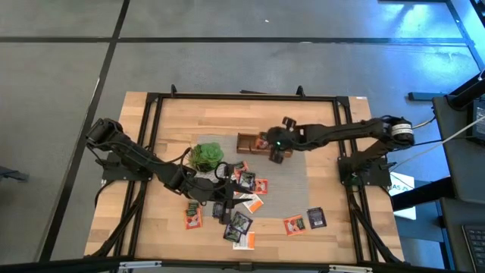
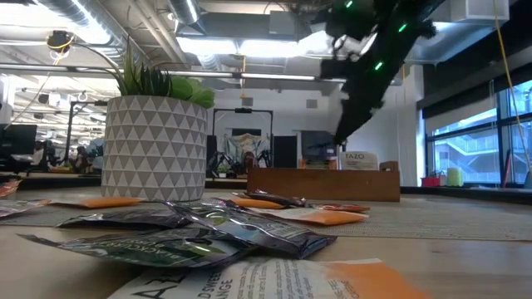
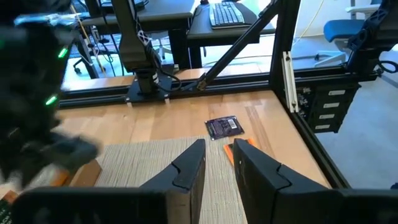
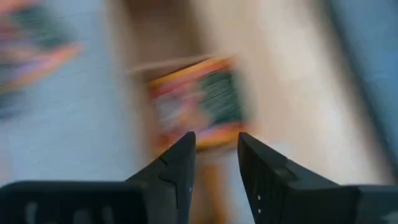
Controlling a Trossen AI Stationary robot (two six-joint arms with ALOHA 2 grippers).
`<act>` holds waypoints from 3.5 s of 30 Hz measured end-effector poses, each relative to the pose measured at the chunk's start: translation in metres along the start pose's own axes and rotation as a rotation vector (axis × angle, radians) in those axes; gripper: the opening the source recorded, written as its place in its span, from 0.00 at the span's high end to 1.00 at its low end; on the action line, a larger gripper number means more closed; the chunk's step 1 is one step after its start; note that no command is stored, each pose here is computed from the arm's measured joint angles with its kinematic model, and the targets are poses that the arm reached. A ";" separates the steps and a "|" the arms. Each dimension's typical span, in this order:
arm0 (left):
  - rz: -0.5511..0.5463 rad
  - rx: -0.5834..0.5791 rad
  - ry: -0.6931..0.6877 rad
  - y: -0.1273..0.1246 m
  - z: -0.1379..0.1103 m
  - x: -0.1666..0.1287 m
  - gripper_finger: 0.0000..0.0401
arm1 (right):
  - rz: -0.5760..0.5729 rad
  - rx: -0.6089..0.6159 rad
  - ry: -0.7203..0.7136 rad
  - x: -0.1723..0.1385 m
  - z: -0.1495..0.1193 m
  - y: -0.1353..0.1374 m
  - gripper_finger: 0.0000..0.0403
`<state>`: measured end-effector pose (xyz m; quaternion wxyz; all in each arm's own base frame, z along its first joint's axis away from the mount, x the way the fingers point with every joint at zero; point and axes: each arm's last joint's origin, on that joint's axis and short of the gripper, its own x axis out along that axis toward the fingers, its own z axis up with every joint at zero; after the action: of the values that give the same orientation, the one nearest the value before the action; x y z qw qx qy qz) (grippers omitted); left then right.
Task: Pick & Place Tea
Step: Put the violet tea bag into the left section of the wooden organizer
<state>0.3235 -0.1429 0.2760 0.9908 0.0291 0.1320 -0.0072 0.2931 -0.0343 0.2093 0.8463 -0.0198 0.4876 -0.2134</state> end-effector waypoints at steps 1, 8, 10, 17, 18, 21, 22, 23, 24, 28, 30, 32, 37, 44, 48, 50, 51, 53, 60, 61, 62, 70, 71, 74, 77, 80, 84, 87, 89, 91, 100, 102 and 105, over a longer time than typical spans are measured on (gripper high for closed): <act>0.000 0.000 0.000 -0.001 -0.001 0.002 0.80 | 0.082 0.028 0.021 -0.007 -0.003 0.006 0.70; -0.113 0.022 -0.076 -0.005 -0.013 0.029 0.81 | 0.406 0.141 0.157 -0.052 -0.046 0.069 0.70; -0.178 0.039 -0.112 -0.004 -0.018 0.040 0.81 | 0.442 0.176 0.179 -0.063 -0.061 0.088 0.70; -0.264 0.028 -0.089 -0.002 -0.021 0.085 0.81 | 0.572 0.283 0.177 -0.113 -0.107 0.141 0.70; -0.265 0.049 -0.073 -0.005 -0.022 0.095 0.81 | 0.580 0.291 0.187 -0.119 -0.114 0.146 0.70; -0.273 0.091 -0.047 -0.015 -0.021 0.121 0.81 | 0.596 0.294 0.200 -0.134 -0.133 0.158 0.70; -0.274 0.092 -0.047 -0.019 -0.019 0.131 0.81 | 0.599 0.294 0.202 -0.139 -0.139 0.161 0.70; -0.274 0.092 -0.043 -0.021 -0.018 0.139 0.80 | 0.596 0.296 0.199 -0.142 -0.145 0.163 0.70; -0.271 0.096 -0.023 -0.022 -0.020 0.147 0.80 | 0.590 0.293 0.192 -0.146 -0.151 0.164 0.70; -0.249 0.077 -0.006 -0.023 -0.031 0.183 0.80 | 0.517 0.328 0.141 -0.157 -0.171 0.165 0.70; -0.262 0.056 -0.006 -0.025 -0.039 0.200 0.80 | 0.481 0.361 0.141 -0.160 -0.181 0.163 0.70; -0.273 0.043 -0.007 -0.026 -0.046 0.214 0.80 | 0.457 0.358 0.131 -0.163 -0.188 0.161 0.70; -0.246 0.034 0.018 -0.023 -0.069 0.239 0.81 | 0.415 0.129 -0.008 -0.162 -0.200 0.166 0.70; -0.226 -0.042 0.091 -0.008 -0.079 0.246 0.80 | 0.321 -0.042 -0.036 -0.149 -0.208 0.172 0.70; -0.282 -0.049 0.087 -0.007 -0.079 0.246 0.81 | 0.224 -0.123 -0.009 -0.138 -0.214 0.172 0.70; -0.290 -0.048 0.088 -0.008 -0.079 0.246 0.81 | 0.189 -0.148 0.029 -0.133 -0.217 0.173 0.70; -0.290 -0.048 0.089 -0.008 -0.079 0.246 0.80 | 0.176 -0.158 0.054 -0.131 -0.218 0.173 0.70; -0.291 -0.048 0.087 -0.008 -0.079 0.246 0.80 | 0.163 -0.165 0.107 -0.126 -0.220 0.175 0.70; -0.291 -0.047 0.089 -0.008 -0.079 0.246 0.80 | 0.149 -0.169 0.243 -0.107 -0.227 0.173 0.70; -0.291 -0.047 0.089 -0.008 -0.079 0.246 0.80 | 0.139 -0.171 0.257 -0.106 -0.227 0.172 0.70; -0.291 -0.047 0.088 -0.008 -0.079 0.246 0.80 | 0.129 -0.174 0.260 -0.105 -0.226 0.171 0.70; -0.289 -0.047 0.089 -0.006 -0.079 0.246 0.80 | 0.165 -0.225 0.292 -0.107 -0.216 0.174 0.70; -0.288 -0.047 0.089 -0.006 -0.079 0.246 0.80 | 0.164 -0.223 0.294 -0.107 -0.216 0.174 0.70; -0.286 -0.048 0.089 -0.004 -0.079 0.247 0.80 | 0.166 -0.215 0.299 -0.106 -0.214 0.174 0.68; -0.285 -0.048 0.095 -0.004 -0.080 0.247 0.81 | 0.174 -0.210 0.303 -0.106 -0.214 0.175 0.63; -0.284 -0.048 0.096 -0.004 -0.080 0.247 0.80 | 0.175 -0.211 0.305 -0.106 -0.214 0.175 0.55; -0.284 -0.048 0.096 -0.004 -0.080 0.247 0.80 | 0.175 -0.211 0.303 -0.106 -0.214 0.175 0.43; -0.284 -0.048 0.097 -0.004 -0.080 0.247 0.80 | 0.181 -0.207 0.301 -0.106 -0.214 0.176 0.36; -0.284 -0.048 0.096 -0.004 -0.080 0.247 0.80 | 0.195 -0.199 0.296 -0.106 -0.214 0.177 0.33; -0.284 -0.048 0.097 -0.004 -0.080 0.247 0.81 | 0.207 -0.166 0.294 -0.106 -0.213 0.179 0.32; -0.295 -0.070 0.101 -0.004 -0.080 0.247 0.80 | 0.258 -0.105 0.352 -0.106 -0.203 0.173 0.38; -0.323 -0.076 0.103 -0.004 -0.080 0.246 0.80 | 0.283 -0.093 0.343 -0.110 -0.202 0.168 0.41; -0.345 -0.079 0.104 -0.003 -0.080 0.247 0.81 | 0.320 -0.042 0.293 -0.115 -0.200 0.157 0.45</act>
<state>0.5405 -0.1432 0.1343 0.9671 -0.0326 0.1863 -0.1701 0.1299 0.1866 0.1604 0.7890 0.0716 0.6065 -0.0668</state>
